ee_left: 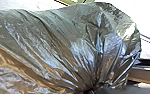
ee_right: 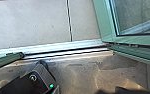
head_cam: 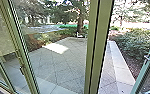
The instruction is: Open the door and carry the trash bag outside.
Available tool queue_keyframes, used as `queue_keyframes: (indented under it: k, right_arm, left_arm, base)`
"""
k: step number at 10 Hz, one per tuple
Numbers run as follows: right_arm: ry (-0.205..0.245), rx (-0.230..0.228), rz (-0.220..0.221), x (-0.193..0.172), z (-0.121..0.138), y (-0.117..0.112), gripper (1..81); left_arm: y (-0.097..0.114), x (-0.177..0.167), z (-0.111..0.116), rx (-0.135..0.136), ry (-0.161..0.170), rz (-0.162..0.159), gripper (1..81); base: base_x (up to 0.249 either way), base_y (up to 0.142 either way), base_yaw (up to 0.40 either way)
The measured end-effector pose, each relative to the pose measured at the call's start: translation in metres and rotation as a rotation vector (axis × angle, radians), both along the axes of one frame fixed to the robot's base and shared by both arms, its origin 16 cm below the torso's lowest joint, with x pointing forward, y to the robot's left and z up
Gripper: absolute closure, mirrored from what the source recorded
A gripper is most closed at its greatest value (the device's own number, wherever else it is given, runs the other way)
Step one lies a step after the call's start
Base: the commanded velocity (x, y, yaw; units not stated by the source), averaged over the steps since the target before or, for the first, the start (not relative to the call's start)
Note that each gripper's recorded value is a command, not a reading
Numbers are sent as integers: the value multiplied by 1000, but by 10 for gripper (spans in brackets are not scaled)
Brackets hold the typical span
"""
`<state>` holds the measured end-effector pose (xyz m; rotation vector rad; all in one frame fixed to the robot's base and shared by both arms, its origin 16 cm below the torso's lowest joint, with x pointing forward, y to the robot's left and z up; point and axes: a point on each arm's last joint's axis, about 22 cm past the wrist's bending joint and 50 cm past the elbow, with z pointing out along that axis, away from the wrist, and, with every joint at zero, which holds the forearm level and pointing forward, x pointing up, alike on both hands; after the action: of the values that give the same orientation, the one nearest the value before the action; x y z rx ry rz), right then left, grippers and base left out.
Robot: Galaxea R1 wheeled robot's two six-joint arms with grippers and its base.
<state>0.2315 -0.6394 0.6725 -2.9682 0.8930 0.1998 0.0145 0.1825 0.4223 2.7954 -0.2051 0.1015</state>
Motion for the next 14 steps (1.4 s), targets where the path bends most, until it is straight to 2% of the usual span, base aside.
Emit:
queue_keyframes:
  k: [2, 4, 5, 7, 9, 11, 12, 13, 14]
  right_arm:
    - [42, 103, 78, -50, -67, 68, 10]
    - [37, 209, 123, -84, -113, 137, 10]
    - [30, 235, 130, -95, -126, 158, 10]
    - [13, 270, 128, -132, -154, 195, 10]
    - [11, 325, 156, -168, -173, 236, 10]
    - [-26, 334, 167, -182, -189, 270, 10]
    - [-29, 342, 200, -194, -196, 288, 10]
    - [-30, 335, 257, -208, -204, 302, 10]
    - [-25, 318, 295, -224, -211, 310, 10]
  left_arm:
    - [0, 0, 0, 0, 0, 0, 811]
    - [0, 0, 0, 0, -1, 0, 811]
    - [0, 1, 0, 0, -2, 0, 811]
    - [0, 8, 0, 0, -10, 0, 811]
    - [0, 10, 0, 0, -13, -1, 811]
    - [-1, 12, 0, -1, -16, -1, 811]
    - [-1, 12, 0, -1, -16, -1, 811]
    - [-1, 12, 0, -1, -16, -1, 811]
    - [0, 12, 0, 0, -16, 0, 811]
  base:
    - [0, 0, 0]
    - [0, 0, 0]
    - [0, 0, 0]
    - [0, 0, 0]
    - [0, 0, 0]
    - [0, 0, 0]
    - [0, 0, 0]
    - [0, 0, 0]
    - [0, 0, 0]
